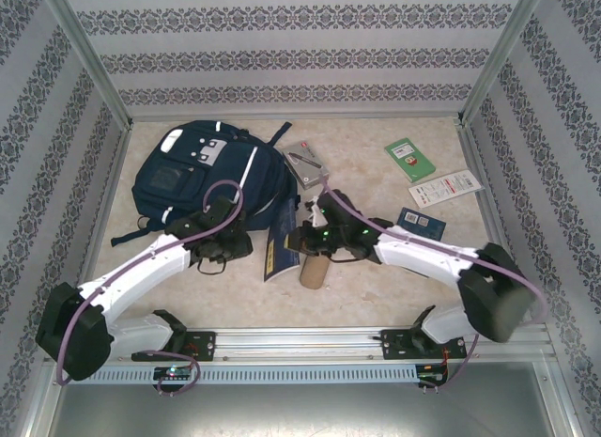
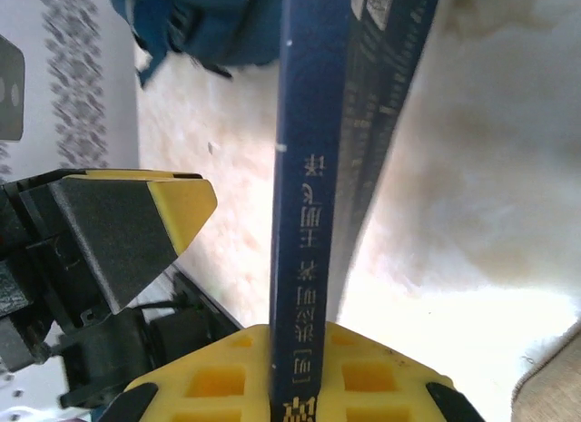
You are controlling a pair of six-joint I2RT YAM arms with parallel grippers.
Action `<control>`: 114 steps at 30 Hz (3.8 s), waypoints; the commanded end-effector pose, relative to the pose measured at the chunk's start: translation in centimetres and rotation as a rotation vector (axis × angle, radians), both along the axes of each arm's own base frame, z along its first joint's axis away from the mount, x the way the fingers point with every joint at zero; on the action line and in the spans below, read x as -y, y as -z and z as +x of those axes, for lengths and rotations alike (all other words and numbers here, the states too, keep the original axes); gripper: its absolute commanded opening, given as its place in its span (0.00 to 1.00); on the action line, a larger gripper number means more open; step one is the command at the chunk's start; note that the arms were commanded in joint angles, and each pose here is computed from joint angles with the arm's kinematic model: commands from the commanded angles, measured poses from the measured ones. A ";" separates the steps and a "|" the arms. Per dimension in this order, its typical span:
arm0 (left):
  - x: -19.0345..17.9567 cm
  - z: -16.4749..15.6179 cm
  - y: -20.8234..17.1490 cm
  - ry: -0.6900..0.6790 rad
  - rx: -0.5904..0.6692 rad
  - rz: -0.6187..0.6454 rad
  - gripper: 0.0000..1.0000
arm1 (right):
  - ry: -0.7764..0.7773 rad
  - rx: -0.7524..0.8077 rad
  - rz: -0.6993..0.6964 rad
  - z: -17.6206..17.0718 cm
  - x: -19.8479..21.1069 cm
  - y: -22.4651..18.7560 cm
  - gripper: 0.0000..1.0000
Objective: Pack the student bag
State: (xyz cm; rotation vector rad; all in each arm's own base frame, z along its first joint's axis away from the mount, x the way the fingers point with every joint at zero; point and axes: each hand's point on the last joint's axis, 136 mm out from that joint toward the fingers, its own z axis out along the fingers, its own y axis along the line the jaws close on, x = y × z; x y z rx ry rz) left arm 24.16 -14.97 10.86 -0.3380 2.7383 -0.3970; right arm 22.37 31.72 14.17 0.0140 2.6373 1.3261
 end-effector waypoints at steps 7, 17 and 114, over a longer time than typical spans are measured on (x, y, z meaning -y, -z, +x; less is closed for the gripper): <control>0.7 7.8 -3.4 0.209 0.079 0.343 0.38 | 0.178 0.200 -0.038 2.9 6.9 -4.1 0.00; 1.2 16.4 -2.1 0.251 0.088 0.590 0.41 | 0.249 0.236 -0.037 4.3 9.4 -5.0 0.00; -1.6 20.8 -14.9 0.066 0.269 0.111 0.00 | 0.339 0.060 0.040 19.7 -9.4 1.0 0.63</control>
